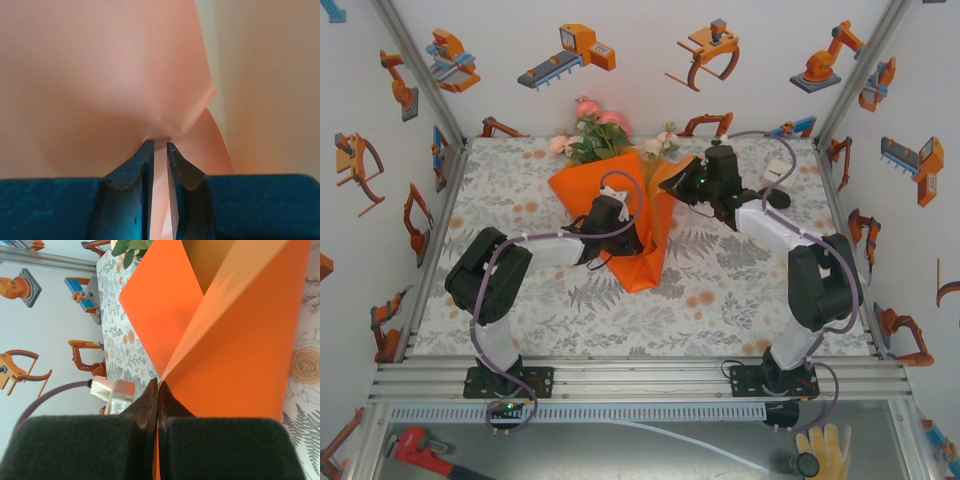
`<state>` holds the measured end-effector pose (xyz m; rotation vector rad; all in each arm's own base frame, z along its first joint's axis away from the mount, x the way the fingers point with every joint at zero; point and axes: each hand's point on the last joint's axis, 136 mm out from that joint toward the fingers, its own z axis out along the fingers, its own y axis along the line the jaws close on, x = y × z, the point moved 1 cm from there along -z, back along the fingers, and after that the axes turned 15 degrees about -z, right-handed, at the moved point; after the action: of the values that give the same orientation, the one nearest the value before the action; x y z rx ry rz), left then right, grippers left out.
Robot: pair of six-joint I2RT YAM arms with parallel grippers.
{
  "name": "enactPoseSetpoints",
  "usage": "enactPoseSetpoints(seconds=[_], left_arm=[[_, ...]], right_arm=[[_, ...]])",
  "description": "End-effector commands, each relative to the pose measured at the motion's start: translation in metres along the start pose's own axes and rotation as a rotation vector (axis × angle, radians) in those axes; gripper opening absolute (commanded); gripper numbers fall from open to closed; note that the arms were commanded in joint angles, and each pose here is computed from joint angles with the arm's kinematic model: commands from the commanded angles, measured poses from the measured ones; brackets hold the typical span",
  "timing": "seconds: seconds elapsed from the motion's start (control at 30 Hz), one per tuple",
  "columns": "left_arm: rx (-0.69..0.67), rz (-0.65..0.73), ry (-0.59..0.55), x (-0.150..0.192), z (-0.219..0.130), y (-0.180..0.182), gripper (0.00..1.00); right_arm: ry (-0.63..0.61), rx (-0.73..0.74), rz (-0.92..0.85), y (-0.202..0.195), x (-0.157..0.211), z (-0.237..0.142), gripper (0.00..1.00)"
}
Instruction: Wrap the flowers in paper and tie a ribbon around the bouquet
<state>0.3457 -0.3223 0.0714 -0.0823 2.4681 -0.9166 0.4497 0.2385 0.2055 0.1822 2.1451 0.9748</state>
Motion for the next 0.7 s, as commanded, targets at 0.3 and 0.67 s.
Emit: enactPoseSetpoints(seconds=[0.3,0.67], left_arm=[[0.025,0.005,-0.048,-0.006,-0.007,-0.005,0.29],[0.050,0.033,-0.121,-0.024,-0.054,-0.026,0.39]], right_arm=[[0.075,-0.073,0.004,0.016,0.027,0.052,0.01],[0.122,-0.066,-0.001,0.009,0.047,0.082,0.03]])
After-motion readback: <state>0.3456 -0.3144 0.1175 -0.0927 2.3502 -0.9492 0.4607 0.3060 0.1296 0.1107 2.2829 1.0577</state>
